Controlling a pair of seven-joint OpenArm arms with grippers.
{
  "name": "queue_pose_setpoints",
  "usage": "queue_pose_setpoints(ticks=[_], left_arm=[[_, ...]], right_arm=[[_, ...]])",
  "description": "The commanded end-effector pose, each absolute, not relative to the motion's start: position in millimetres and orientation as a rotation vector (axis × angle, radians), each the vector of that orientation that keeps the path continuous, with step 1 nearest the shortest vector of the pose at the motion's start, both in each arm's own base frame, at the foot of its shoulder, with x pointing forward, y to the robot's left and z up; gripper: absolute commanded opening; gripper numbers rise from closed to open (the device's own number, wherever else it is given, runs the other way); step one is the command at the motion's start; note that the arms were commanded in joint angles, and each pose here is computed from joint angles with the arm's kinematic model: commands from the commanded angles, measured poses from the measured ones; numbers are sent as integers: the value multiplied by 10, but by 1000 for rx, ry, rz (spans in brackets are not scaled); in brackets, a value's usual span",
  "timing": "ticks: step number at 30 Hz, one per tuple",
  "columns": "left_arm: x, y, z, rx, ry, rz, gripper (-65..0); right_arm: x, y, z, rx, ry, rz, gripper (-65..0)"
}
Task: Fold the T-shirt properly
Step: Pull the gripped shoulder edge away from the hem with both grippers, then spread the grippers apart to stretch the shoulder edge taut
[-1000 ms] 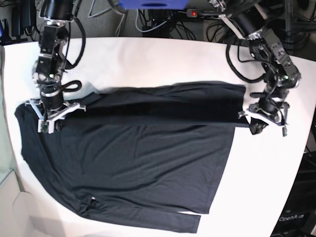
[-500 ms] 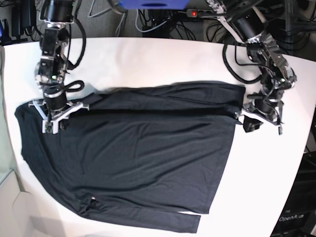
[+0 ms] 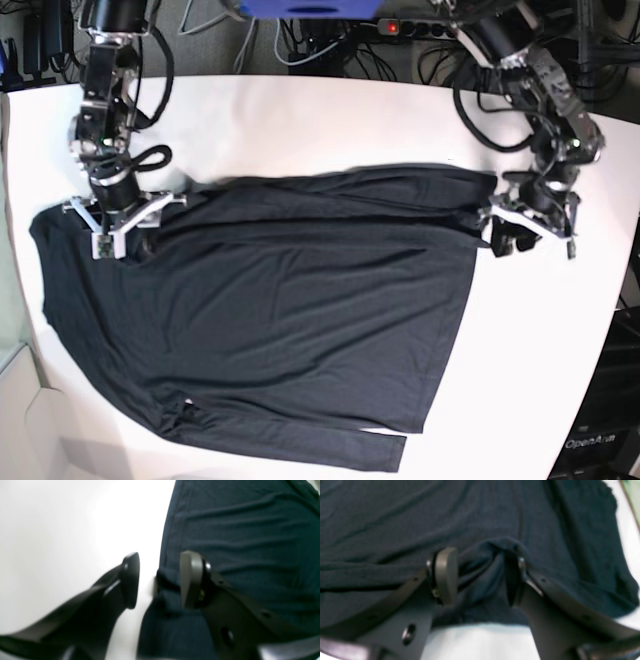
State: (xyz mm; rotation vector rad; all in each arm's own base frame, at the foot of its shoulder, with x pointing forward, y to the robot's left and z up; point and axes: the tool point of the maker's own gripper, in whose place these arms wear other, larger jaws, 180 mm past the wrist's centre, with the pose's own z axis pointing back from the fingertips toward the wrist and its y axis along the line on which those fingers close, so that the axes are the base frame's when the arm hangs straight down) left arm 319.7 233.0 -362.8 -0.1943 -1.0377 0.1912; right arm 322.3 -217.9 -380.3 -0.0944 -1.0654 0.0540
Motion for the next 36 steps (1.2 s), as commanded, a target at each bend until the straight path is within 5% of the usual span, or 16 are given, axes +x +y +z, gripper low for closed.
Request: queue_pose_setpoints(ticks=[1, 32, 36], left_arm=[[3189, 2353, -3496, -180, -1081, 177, -388], [2388, 2157, -4361, -334, -948, 401, -397], [2469, 2135, -4332, -340, -960, 397, -502]], right_arm=[[3273, -2210, -3644, -105, -1117, 61, -342], [3207, -2180, -3566, -107, -1132, 77, -344], [3175, -2174, -3596, -106, -1123, 78, -344]])
